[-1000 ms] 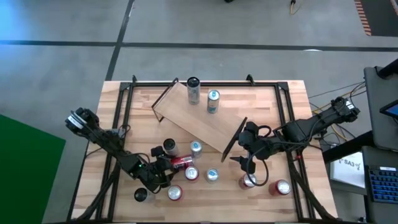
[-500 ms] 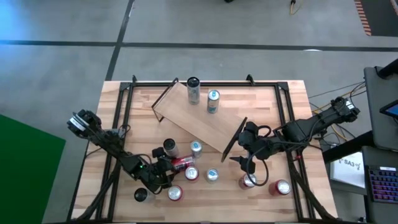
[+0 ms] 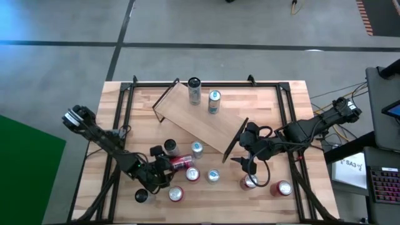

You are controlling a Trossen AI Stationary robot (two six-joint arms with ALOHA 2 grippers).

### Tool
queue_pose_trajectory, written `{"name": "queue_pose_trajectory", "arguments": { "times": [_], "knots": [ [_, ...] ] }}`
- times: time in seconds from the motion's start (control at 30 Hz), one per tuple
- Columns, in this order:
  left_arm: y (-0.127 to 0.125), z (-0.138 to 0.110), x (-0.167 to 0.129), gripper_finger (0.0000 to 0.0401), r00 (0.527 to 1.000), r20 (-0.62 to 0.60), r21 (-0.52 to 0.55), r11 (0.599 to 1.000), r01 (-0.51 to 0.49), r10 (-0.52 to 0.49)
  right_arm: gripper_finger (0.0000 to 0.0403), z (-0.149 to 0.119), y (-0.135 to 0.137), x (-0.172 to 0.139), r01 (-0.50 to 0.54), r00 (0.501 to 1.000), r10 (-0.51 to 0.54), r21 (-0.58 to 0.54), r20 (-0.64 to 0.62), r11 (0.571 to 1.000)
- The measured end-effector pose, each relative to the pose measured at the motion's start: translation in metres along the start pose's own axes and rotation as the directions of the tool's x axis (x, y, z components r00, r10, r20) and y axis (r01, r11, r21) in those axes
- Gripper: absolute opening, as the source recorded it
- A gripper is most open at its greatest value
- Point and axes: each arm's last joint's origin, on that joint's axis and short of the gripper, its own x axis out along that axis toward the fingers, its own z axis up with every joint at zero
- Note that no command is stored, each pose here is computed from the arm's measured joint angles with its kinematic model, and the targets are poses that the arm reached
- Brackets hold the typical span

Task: Place canned beverage on shelf
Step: Put the red/black soda can on the shelf

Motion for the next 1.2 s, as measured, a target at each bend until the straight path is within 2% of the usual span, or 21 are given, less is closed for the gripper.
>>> {"name": "queue_pose_trajectory", "arguments": {
  "times": [0.23,0.4,0.63,0.97,1.1,1.2],
  "knots": [
    [-0.003,0.031,-0.024,0.0282,0.995,-0.096,0.109,0.994,-0.029,0.039,0.0373,0.002,0.001,0.0,0.002,1.0,-0.001,-0.013,0.021,1.0],
    [-0.005,0.059,-0.046,0.0282,0.983,-0.162,0.186,0.981,-0.05,0.081,0.0373,0.006,0.005,0.008,0.006,0.998,-0.001,-0.075,0.064,0.997],
    [-0.004,0.102,-0.081,0.0282,0.967,-0.244,0.223,0.975,-0.016,0.072,0.0373,0.014,0.014,0.027,-0.003,0.992,0.024,-0.16,0.127,0.987],
    [-0.001,0.161,-0.123,0.0282,0.986,-0.167,0.262,0.962,0.07,-0.027,0.0373,0.042,0.019,0.055,0.006,0.967,0.058,-0.251,0.247,0.968],
    [0.003,0.176,-0.13,0.0282,0.989,-0.139,0.268,0.96,0.079,-0.043,0.0373,0.055,0.022,0.067,-0.053,0.956,0.133,-0.293,0.262,0.955],
    [0.007,0.181,-0.13,0.0282,0.991,-0.128,0.269,0.96,0.074,-0.04,0.0373,0.066,0.025,0.072,-0.055,0.951,0.149,-0.325,0.271,0.944]
  ]
}}
